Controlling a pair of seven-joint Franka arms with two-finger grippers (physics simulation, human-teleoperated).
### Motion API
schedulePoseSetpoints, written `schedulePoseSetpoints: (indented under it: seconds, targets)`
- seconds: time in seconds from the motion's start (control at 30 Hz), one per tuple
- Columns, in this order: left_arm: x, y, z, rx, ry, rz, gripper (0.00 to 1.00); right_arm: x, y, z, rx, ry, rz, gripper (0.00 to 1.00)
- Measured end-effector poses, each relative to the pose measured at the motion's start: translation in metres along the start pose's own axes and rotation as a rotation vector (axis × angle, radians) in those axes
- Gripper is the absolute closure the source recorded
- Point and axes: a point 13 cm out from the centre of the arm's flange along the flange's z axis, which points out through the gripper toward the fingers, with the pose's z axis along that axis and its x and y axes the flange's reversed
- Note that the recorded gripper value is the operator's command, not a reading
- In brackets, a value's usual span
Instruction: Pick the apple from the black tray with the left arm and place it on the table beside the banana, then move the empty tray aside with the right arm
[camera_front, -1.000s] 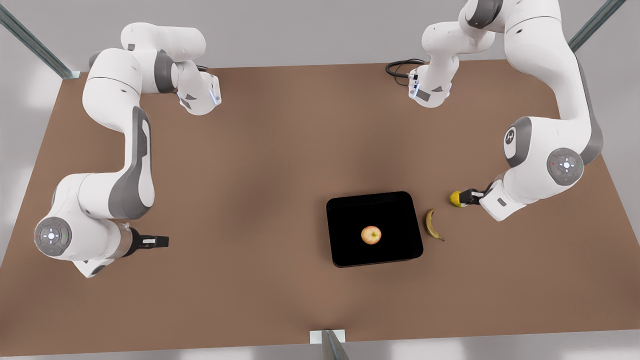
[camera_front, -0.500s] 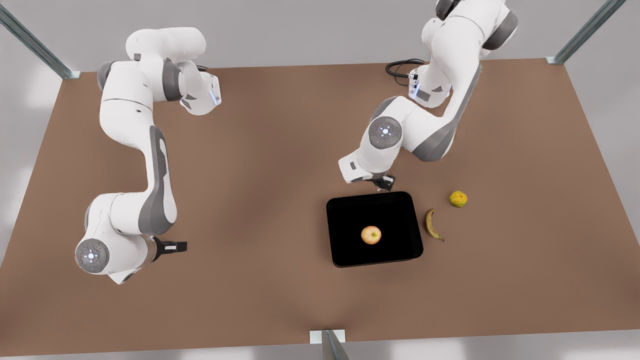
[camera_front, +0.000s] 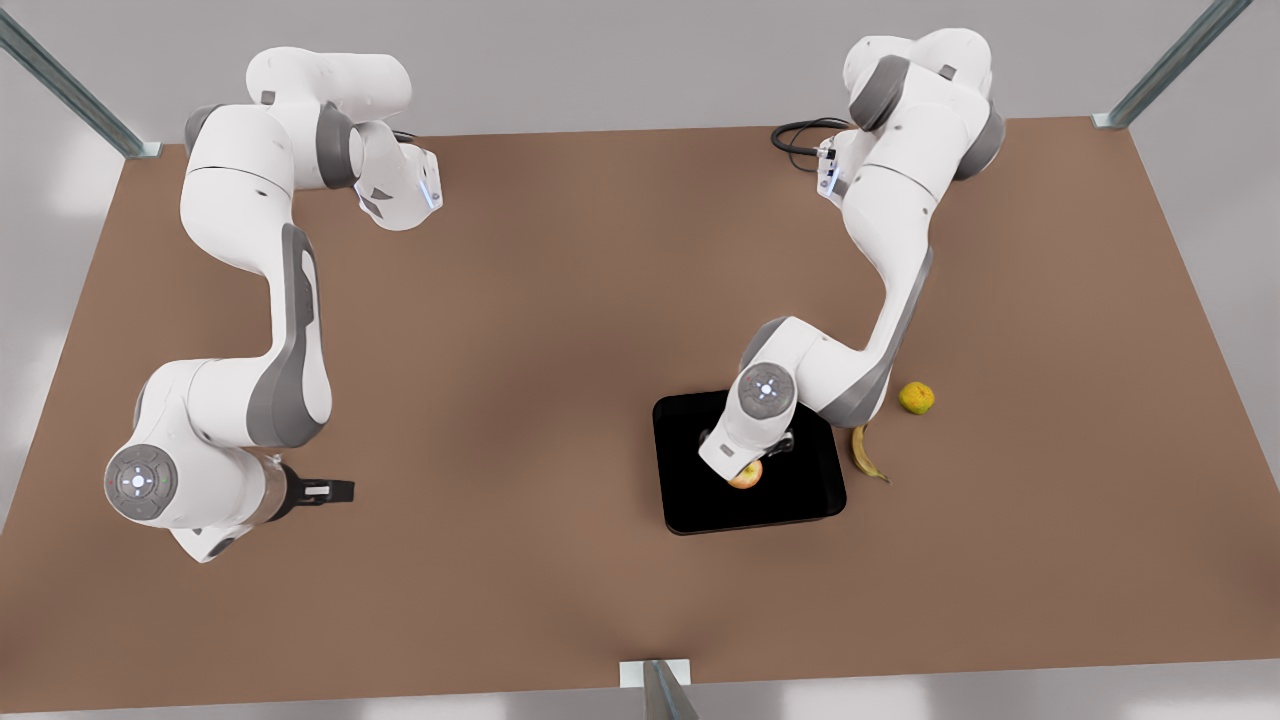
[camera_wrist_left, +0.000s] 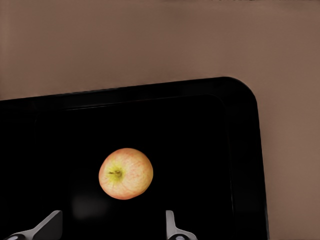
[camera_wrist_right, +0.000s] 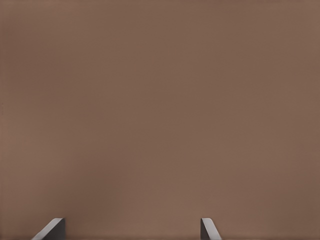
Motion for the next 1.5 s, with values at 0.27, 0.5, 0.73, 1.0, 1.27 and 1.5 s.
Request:
schedulePoseSetpoints:
  seconds: [0.27,0.5,0.73,1.0,1.27,1.5]
  targets:
    - [-0.02,0.016,0.041,0.009,-0.002,-0.11,0.0,0.0,0.001,0.0,-0.001,-0.002,-0.001,0.0]
    - [-0.025,0.015,0.069,0.016,0.001,-0.135,0.0,0.0,0.002,0.0,-0.001,-0.002,-0.002,0.0]
    - [-0.015,0.004,0.082,0.021,0.005,-0.131,0.0,0.0,0.002,0.0,-0.001,-0.002,-0.001,0.0]
    - [-0.011,0.002,0.101,0.023,-0.021,-0.118,0.0,-0.001,0.001,0.0,-0.001,-0.003,0.0,0.0]
    - [-0.011,0.018,0.121,-0.002,-0.04,-0.103,0.0,-0.001,0.002,0.001,-0.001,-0.002,-0.001,0.0]
    - [-0.017,0.016,0.114,0.003,-0.068,-0.104,0.19,-0.001,0.002,0.001,-0.001,-0.002,-0.001,0.0]
